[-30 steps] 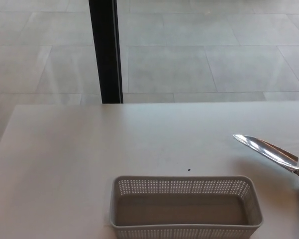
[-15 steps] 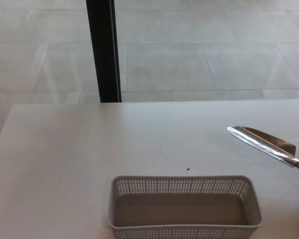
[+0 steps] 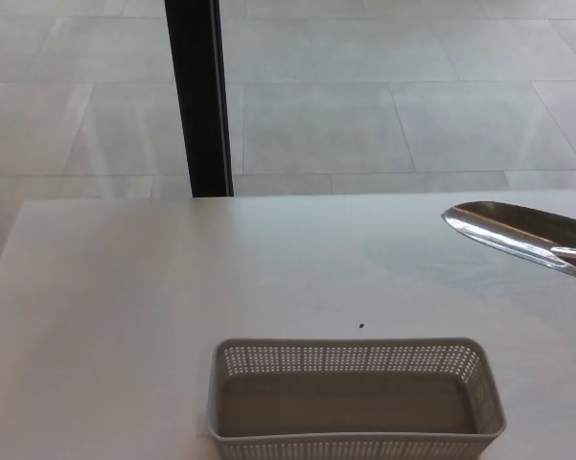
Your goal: A garden tool is kept on the righthand side and a container is kept on the lefthand side on a desk infront of the robot. the robot uses its right hand to pick up the garden tool and makes a scooping motion inside the container
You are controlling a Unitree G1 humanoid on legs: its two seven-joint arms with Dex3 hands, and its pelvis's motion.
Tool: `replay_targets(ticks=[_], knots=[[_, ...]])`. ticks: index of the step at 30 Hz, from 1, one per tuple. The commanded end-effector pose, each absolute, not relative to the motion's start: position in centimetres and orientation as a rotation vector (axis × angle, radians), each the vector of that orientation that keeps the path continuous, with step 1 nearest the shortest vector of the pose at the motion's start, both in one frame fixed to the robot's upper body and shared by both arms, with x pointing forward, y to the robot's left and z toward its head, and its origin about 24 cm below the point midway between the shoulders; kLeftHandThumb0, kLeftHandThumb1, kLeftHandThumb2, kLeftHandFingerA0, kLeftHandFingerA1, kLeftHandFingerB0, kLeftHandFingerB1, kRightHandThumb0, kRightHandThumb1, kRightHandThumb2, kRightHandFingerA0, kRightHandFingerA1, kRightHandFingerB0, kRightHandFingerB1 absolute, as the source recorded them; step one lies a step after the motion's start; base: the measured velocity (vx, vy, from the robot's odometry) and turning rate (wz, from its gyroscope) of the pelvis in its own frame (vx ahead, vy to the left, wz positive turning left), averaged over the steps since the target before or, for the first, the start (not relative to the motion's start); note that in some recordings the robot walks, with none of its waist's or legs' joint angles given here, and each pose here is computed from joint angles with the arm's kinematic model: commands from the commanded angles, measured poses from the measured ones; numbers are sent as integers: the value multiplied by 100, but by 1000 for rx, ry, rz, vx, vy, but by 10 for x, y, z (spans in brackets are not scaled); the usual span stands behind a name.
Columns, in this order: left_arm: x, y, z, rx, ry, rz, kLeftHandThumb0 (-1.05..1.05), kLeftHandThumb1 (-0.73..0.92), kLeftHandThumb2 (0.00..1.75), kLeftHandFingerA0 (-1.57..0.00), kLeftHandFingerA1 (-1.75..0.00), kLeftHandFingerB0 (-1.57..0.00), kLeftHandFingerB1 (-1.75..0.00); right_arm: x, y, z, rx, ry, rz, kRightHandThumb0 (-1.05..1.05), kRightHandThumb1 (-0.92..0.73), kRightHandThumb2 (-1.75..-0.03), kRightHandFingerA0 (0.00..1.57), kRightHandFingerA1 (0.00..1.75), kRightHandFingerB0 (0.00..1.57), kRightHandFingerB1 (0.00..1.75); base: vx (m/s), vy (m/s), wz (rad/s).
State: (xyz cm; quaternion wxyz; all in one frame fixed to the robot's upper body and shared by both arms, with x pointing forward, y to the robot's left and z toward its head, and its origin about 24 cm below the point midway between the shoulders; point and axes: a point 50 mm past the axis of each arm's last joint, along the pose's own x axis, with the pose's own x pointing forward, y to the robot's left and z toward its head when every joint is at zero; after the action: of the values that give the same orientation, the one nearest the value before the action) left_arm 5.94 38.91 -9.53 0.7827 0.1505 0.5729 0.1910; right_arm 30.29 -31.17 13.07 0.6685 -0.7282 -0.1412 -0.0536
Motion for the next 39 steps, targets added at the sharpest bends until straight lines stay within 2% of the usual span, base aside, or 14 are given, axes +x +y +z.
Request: replay_targets(ticks=[1,7,19,25,26,27,29,30,31,33,36,37,38,39], knots=[[59,406,-82,366,1241,445,-48,69,61,-62,-66,-54,-51,276,-283,176,-1753,-805,213,-29,-60,-76,86,175,71,153,0,0,0],[58,408,-80,377,1240,444,-48,68,60,-61,-67,-54,-52,269,-278,166,-1809,-820,394,-26,-56,-79,109,170,67,141,0,0,0],[58,408,-81,379,1251,448,-49,67,60,-63,-63,-54,-50,278,-283,178,-1973,-628,408,-33,-70,-66,87,168,83,104,0,0,0],[58,408,-80,388,1240,439,-50,68,60,-62,-67,-54,-51,283,-280,183,-1990,-597,350,-34,-61,-61,87,167,85,118,0,0,0],[58,408,-80,384,1237,442,-51,68,60,-62,-67,-54,-52,283,-277,184,-2005,-583,363,-34,-47,-93,113,129,88,105,0,0,0],[58,408,-81,360,1228,450,-50,67,60,-62,-68,-54,-52,283,-274,184,-2011,-579,362,-30,-61,-63,87,166,87,100,0,0,0],[58,407,-81,359,1225,449,-51,67,60,-64,-67,-55,-52,284,-272,183,-2038,-573,358,-30,-60,-65,93,170,88,101,0,0,0],[59,406,-82,361,1231,450,-50,66,60,-63,-68,-55,-52,285,-271,183,-2087,-507,365,-36,-49,-95,113,130,82,99,0,0,0],[59,407,-82,366,1234,440,-51,67,60,-62,-68,-54,-52,287,-269,181,-2122,-420,349,-26,-61,-74,102,174,73,137,0,0,0],[58,407,-82,371,1239,438,-51,68,60,-62,-67,-54,-51,288,-267,181,-2120,-354,333,-33,-61,-78,86,175,69,145,0,0,0],[56,407,-82,353,1238,444,-50,67,60,-60,-64,-54,-50,290,-263,180,-2111,-248,287,-32,-58,-87,115,164,86,120,0,0,0],[56,407,-82,349,1238,442,-52,66,60,-61,-66,-55,-52,291,-262,180,-2099,-235,268,-34,-64,-79,91,175,84,108,0,0,0],[56,407,-82,351,1239,441,-51,66,60,-64,-67,-56,-52,292,-260,181,-2102,-232,249,-38,-53,-102,119,132,83,88,0,0,0],[55,406,-82,353,1240,440,-52,66,60,-65,-66,-57,-52,292,-259,181,-2111,-215,241,-40,-52,-100,119,134,81,88,0,0,0]])
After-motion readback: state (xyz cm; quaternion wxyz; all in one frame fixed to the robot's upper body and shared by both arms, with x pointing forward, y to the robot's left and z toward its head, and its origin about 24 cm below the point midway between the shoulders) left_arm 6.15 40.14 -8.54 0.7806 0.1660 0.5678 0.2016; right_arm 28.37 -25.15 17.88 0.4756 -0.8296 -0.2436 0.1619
